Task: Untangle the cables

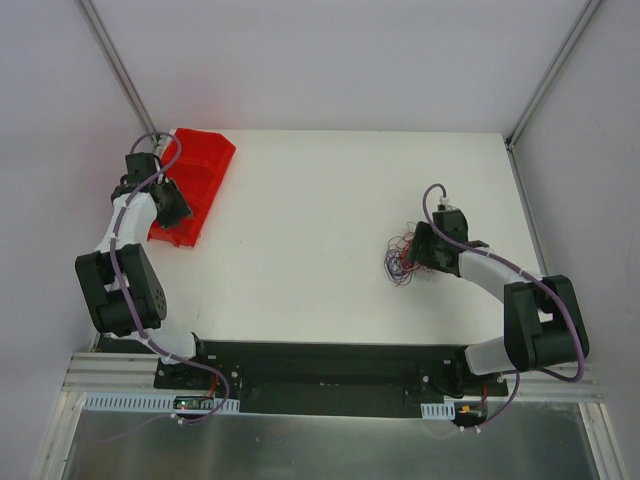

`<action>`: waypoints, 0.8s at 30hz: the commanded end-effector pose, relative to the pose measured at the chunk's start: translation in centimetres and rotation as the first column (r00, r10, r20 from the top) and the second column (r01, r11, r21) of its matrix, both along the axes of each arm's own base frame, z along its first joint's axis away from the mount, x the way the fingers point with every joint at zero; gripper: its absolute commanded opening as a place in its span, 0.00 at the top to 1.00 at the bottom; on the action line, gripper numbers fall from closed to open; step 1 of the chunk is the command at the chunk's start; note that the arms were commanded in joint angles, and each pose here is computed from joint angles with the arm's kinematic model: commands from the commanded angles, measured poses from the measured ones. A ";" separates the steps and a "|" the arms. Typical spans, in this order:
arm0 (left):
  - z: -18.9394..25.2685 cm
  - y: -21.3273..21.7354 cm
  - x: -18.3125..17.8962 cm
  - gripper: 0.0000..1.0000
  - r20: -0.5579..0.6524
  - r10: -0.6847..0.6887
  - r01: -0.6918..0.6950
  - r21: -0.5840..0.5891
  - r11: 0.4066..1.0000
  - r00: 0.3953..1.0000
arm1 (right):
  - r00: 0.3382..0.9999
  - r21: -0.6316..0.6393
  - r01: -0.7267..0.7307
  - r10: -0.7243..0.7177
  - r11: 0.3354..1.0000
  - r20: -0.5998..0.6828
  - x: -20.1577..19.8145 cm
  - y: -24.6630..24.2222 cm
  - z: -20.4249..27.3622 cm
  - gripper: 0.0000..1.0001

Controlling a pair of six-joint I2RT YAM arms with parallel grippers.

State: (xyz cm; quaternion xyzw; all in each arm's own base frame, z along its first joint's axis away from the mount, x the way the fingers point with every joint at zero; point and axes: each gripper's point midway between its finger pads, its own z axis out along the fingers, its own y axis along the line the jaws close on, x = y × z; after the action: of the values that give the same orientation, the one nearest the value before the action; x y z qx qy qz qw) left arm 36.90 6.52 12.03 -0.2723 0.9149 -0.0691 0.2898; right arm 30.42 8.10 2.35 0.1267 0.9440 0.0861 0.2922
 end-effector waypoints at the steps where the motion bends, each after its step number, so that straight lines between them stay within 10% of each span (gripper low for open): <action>1: -1.4 -1.9 0.6 0.63 -0.051 -0.073 0.073 -0.005 0.997 0.996 | 0.997 0.006 -0.031 0.032 0.999 -0.072 -1.6 0.5 -1.2 0.32; 9: -3.3 -1.8 -1.1 0.62 -0.235 -0.175 0.249 0.337 0.908 0.956 | 0.997 0.000 -0.029 0.029 1.000 -0.070 -1.4 0.4 -1.2 0.32; 24: -5.3 -1.4 -0.5 0.64 -0.451 -0.235 0.463 0.507 0.727 0.861 | 0.998 0.004 -0.035 0.035 0.999 -0.057 -1.5 0.5 -1.0 0.32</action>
State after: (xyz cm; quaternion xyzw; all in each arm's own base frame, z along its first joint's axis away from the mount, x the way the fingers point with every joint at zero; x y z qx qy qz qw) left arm 35.30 3.41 5.76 -0.0106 0.9707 0.1609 0.1780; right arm 30.43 8.24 2.36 0.1231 0.9443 0.0865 0.2927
